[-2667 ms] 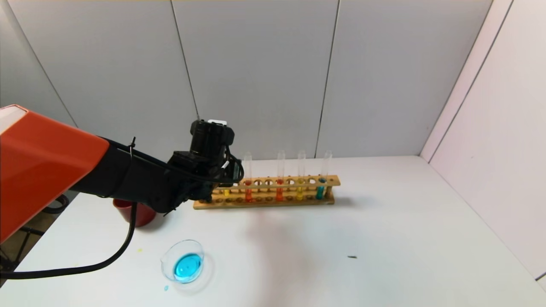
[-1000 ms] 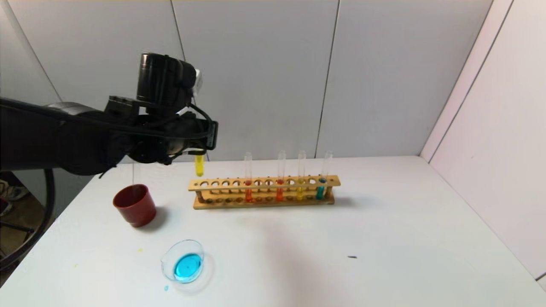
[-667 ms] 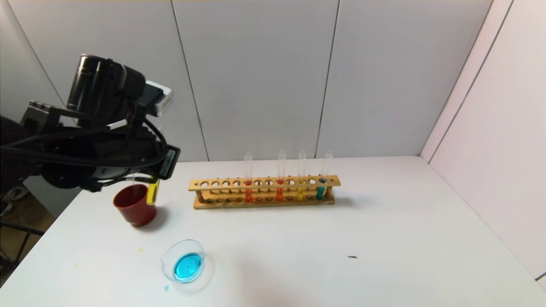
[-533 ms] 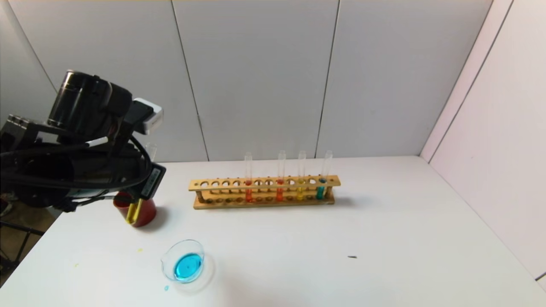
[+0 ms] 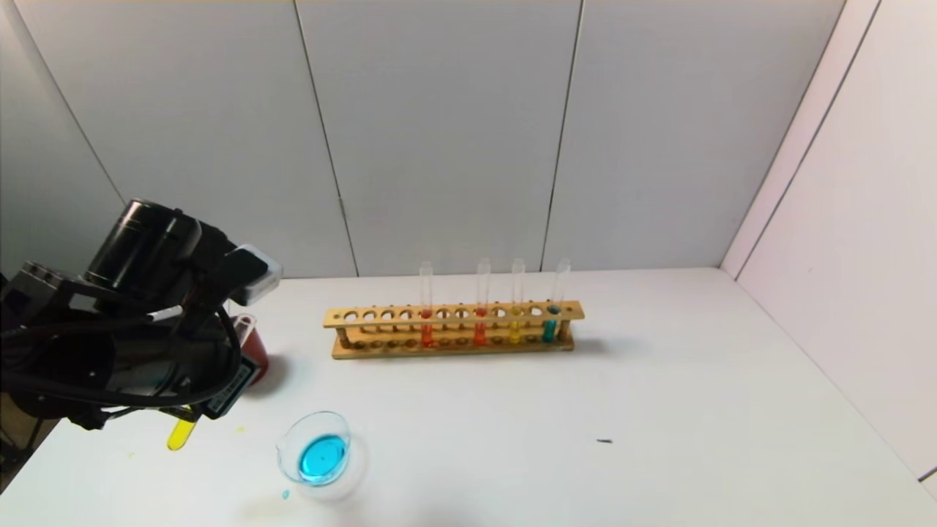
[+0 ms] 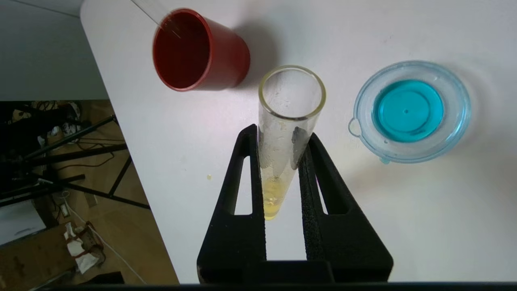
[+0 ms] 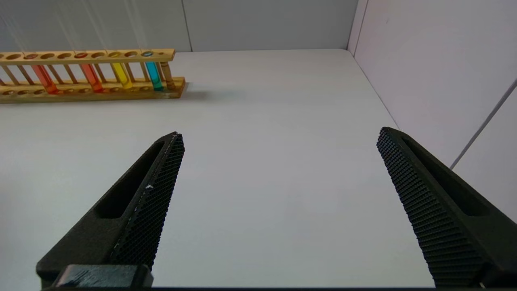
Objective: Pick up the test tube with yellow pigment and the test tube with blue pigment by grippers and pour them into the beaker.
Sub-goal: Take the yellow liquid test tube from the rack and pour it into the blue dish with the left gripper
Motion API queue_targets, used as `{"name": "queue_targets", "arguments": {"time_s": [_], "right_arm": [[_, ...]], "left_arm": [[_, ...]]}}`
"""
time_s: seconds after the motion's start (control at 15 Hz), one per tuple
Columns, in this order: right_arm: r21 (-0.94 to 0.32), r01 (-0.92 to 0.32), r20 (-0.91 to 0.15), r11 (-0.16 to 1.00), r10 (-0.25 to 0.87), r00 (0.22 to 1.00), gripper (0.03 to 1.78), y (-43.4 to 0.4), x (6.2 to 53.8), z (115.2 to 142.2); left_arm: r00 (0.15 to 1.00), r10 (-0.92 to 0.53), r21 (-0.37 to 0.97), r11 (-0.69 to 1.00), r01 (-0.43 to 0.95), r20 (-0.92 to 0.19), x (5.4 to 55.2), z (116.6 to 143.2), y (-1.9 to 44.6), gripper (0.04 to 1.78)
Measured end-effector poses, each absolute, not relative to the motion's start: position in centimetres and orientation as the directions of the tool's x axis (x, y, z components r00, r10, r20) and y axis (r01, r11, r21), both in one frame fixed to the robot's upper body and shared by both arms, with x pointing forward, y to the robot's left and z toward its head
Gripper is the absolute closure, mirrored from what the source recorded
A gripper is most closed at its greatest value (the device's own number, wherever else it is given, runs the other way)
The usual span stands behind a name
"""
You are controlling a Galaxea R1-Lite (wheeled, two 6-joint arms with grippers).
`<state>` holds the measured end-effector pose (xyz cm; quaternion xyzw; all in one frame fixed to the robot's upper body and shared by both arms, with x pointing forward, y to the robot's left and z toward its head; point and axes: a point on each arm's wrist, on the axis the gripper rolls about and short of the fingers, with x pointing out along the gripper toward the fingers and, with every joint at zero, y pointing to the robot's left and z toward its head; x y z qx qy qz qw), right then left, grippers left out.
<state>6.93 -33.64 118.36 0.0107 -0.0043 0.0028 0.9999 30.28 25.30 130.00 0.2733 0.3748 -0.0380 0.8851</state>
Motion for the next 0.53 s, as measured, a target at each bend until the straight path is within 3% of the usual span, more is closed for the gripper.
{"name": "queue_targets", "arguments": {"time_s": [0.53], "right_arm": [[0.021,-0.006,0.009,1.000,0.006,1.000,0.07,-33.6,6.9,118.4]], "left_arm": [[0.603,0.182,0.491,0.774,0.400,-0.777,30.6,125.2,24.8,1.52]]}}
